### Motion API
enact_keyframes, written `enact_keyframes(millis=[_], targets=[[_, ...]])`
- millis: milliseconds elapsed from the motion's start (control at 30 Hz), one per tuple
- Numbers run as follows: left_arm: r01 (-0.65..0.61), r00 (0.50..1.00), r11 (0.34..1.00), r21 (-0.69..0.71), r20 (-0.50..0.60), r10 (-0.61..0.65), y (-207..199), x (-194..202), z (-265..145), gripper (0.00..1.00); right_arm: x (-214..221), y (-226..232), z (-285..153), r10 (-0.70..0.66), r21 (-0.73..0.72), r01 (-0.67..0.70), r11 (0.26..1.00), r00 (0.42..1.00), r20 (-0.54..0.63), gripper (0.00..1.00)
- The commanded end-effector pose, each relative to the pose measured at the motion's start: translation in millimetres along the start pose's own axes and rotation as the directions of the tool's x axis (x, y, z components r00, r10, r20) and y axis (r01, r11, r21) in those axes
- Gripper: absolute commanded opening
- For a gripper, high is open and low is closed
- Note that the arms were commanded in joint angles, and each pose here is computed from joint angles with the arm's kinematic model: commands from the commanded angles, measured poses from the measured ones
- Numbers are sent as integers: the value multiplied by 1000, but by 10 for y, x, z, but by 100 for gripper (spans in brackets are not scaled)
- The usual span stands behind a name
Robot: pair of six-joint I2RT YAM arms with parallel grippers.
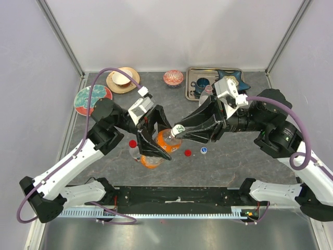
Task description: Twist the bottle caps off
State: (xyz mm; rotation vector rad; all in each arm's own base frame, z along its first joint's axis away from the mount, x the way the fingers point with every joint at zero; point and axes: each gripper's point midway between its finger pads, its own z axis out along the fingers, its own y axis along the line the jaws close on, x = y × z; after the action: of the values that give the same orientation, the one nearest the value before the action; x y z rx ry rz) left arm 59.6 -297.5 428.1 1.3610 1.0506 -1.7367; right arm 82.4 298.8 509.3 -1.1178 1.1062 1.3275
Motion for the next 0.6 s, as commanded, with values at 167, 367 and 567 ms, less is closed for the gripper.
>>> enact_keyframes(millis=[167, 367, 567], targets=[[-59, 998, 983, 173, -11, 62, -424, -151, -51, 40, 184, 668, -205, -35, -376, 5, 927, 997, -74, 0], [-55, 998, 982, 183, -15, 59, -451, -150, -58, 40, 245, 747, -375, -134, -376, 95, 922, 988, -80, 0], [-52, 998, 981, 186, -20, 57, -430, -143, -53, 40, 372, 709, -373, -118, -366, 68, 928, 986, -116, 0]])
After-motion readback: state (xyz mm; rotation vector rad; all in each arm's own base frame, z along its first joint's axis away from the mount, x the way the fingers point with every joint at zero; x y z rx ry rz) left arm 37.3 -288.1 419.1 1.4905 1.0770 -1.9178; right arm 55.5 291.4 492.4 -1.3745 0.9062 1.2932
